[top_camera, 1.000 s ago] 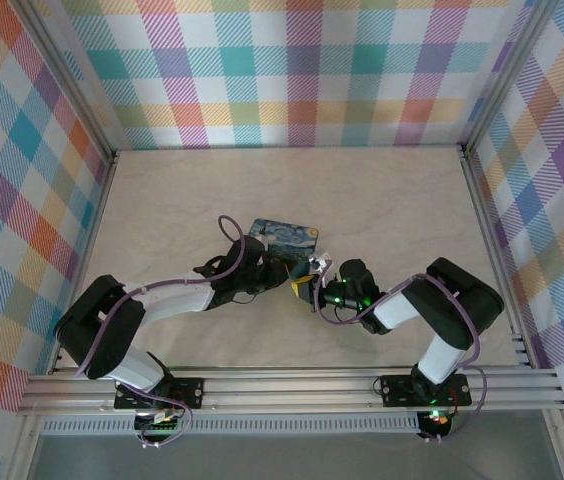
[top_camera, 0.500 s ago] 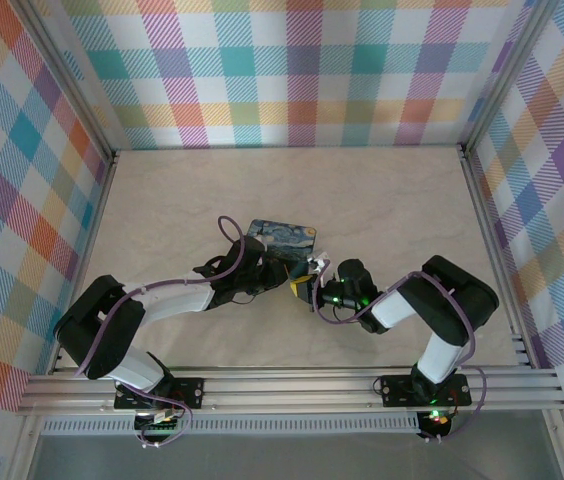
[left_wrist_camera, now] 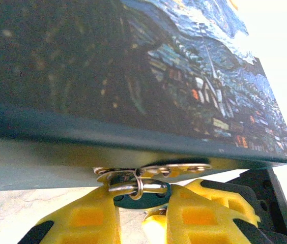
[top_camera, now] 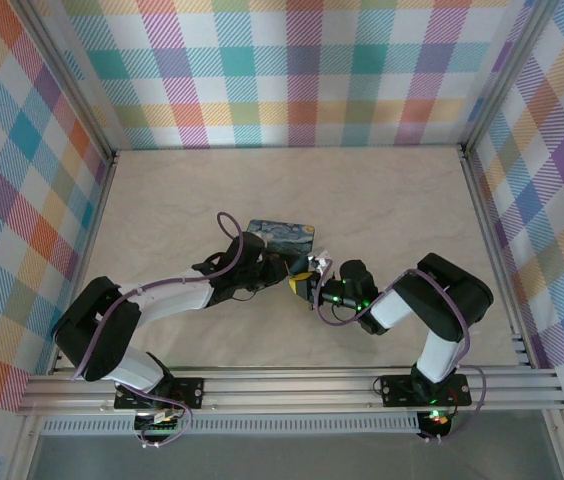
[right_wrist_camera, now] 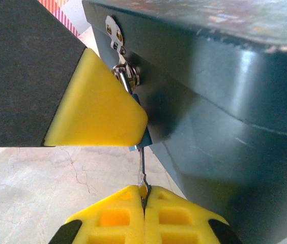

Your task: Unlock the padlock with the key

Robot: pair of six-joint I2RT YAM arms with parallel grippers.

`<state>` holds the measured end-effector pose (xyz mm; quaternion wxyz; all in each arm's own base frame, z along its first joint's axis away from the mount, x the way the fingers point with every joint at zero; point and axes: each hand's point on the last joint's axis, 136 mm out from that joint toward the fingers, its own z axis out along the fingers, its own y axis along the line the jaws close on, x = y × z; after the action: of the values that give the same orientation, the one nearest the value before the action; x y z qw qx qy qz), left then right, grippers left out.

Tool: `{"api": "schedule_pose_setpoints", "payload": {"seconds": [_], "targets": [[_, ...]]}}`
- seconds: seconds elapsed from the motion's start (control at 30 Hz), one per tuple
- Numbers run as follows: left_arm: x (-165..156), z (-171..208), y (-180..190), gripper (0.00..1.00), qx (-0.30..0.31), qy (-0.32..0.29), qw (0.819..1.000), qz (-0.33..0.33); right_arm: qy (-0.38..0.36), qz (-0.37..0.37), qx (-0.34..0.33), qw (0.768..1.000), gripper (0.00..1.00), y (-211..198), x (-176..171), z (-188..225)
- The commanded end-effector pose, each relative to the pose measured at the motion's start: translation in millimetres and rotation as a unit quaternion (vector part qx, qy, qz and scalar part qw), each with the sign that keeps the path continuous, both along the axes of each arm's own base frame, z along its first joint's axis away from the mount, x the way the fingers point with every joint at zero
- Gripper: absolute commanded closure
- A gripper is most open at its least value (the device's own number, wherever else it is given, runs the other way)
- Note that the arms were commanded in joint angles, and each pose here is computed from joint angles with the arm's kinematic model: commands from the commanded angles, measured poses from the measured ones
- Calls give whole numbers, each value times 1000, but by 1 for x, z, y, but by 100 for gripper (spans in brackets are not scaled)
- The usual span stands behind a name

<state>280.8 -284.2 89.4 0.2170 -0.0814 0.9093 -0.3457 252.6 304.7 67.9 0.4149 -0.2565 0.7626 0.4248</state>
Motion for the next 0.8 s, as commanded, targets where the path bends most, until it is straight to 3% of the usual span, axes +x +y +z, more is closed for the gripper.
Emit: {"api": "schedule_pose_setpoints", "payload": {"seconds": [0.0, 0.77], "targets": [[-5, 26, -17, 82, -32, -11, 999, -38, -34, 2, 33, 999, 100, 4, 2, 20], [-9, 28, -19, 82, -33, -4, 998, -50, -60, -17, 43, 997, 100, -9, 8, 25]]}}
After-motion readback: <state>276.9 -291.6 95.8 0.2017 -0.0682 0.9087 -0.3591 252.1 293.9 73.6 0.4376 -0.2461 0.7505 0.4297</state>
